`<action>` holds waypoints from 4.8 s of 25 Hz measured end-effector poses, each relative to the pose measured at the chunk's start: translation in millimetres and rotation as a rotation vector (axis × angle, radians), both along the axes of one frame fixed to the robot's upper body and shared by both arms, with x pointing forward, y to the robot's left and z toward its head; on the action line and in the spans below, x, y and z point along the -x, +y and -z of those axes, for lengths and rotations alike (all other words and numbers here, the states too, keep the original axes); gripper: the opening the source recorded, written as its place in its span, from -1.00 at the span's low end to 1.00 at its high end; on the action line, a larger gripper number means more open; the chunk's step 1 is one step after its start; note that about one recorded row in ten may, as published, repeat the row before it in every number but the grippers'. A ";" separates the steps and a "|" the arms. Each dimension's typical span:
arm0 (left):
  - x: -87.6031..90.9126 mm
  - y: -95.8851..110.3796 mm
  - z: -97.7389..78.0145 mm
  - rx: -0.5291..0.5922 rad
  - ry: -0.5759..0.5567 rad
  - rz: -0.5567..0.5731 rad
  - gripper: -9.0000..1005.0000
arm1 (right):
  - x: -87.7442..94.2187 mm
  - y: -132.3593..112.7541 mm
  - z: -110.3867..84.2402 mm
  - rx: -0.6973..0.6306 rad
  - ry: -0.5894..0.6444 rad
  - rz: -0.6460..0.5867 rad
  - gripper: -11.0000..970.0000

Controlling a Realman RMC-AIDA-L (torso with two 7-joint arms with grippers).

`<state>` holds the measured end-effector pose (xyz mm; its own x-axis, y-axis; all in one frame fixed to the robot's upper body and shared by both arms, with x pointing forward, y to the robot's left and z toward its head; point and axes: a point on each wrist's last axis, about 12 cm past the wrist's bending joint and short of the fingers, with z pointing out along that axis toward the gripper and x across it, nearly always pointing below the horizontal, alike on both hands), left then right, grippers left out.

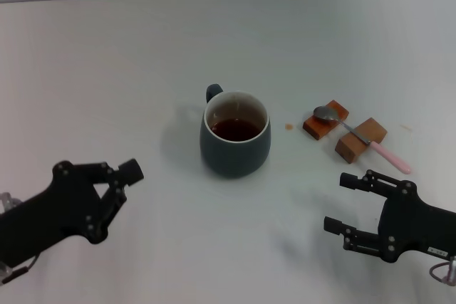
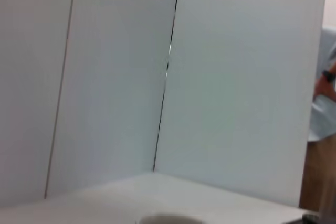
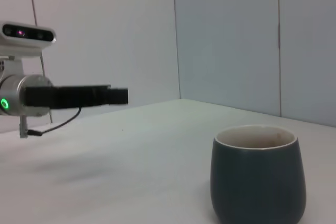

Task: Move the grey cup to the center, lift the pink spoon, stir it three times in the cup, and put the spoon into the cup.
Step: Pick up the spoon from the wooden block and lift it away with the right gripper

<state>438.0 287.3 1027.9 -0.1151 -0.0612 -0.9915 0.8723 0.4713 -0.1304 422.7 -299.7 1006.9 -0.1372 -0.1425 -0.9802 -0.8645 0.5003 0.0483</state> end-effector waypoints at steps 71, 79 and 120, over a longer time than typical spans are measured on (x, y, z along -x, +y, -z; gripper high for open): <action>-0.5 -0.1 16.7 -0.116 0.049 -0.038 0.62 | 52.8 -48.8 -1.3 -1.076 0.996 0.531 0.56; -0.8 0.4 16.5 -0.117 0.048 -0.038 0.63 | 54.5 -50.6 7.5 -1.073 1.082 0.595 0.56; 2.7 1.9 17.9 -0.088 0.063 -0.083 0.62 | -0.4 -36.4 12.6 -0.960 1.118 0.627 0.56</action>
<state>435.3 289.2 1009.9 -0.1755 0.0135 -0.9844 0.8210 0.5537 -0.1388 423.1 -336.1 994.3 -0.6103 0.7911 -0.0413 0.1398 0.1589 0.9774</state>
